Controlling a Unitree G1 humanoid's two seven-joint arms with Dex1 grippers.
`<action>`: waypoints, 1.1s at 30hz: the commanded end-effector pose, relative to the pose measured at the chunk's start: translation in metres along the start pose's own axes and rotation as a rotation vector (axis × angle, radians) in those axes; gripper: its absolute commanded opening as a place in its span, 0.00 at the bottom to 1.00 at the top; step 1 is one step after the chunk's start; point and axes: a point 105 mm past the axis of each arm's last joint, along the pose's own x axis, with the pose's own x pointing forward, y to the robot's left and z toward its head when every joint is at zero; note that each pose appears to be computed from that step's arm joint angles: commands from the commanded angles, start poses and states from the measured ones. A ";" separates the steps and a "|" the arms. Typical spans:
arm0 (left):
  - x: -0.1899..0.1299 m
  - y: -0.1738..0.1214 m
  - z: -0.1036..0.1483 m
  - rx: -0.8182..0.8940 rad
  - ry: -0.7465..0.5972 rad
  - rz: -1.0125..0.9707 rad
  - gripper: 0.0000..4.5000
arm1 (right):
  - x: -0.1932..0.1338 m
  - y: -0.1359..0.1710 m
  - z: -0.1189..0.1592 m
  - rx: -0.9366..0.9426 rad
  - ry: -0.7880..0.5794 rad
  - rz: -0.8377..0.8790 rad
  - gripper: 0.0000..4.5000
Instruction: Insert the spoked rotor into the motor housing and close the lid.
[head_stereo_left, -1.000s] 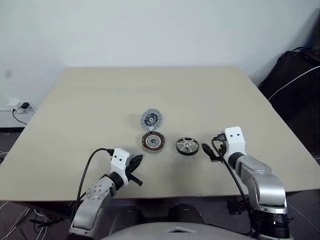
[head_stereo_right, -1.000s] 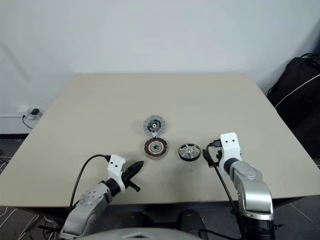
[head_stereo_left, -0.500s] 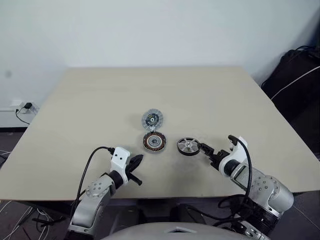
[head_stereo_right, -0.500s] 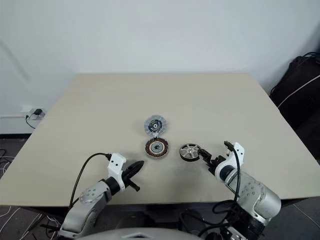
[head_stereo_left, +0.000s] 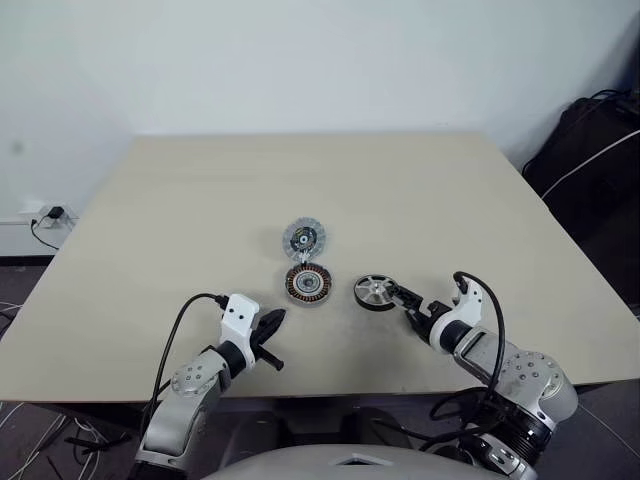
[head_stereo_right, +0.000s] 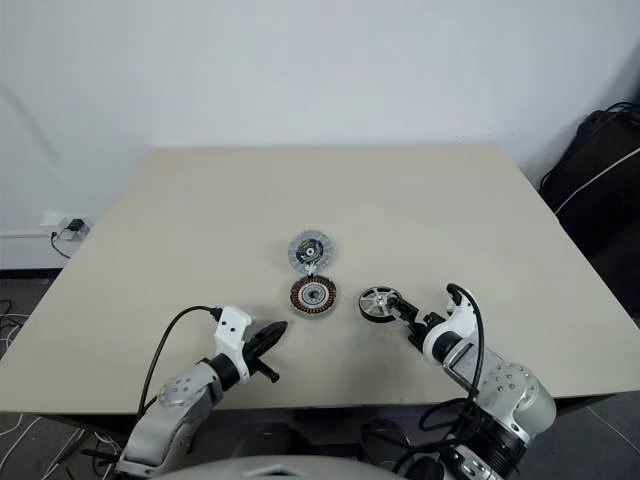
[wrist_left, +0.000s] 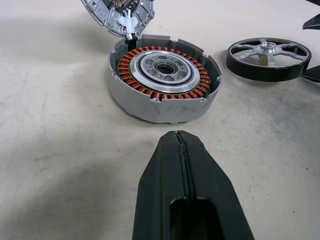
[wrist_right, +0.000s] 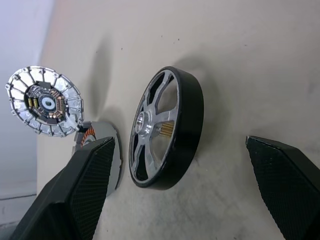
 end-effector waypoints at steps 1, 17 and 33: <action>0.000 0.000 0.014 0.019 -0.050 -0.006 0.00 | 0.015 0.030 -0.013 0.069 0.003 0.141 0.95; -0.001 0.001 0.015 0.019 -0.051 0.003 0.00 | 0.015 0.035 -0.024 0.077 0.031 0.112 0.08; -0.002 0.001 0.013 0.014 -0.047 0.008 0.00 | 0.003 0.108 -0.022 0.242 -0.047 0.513 0.08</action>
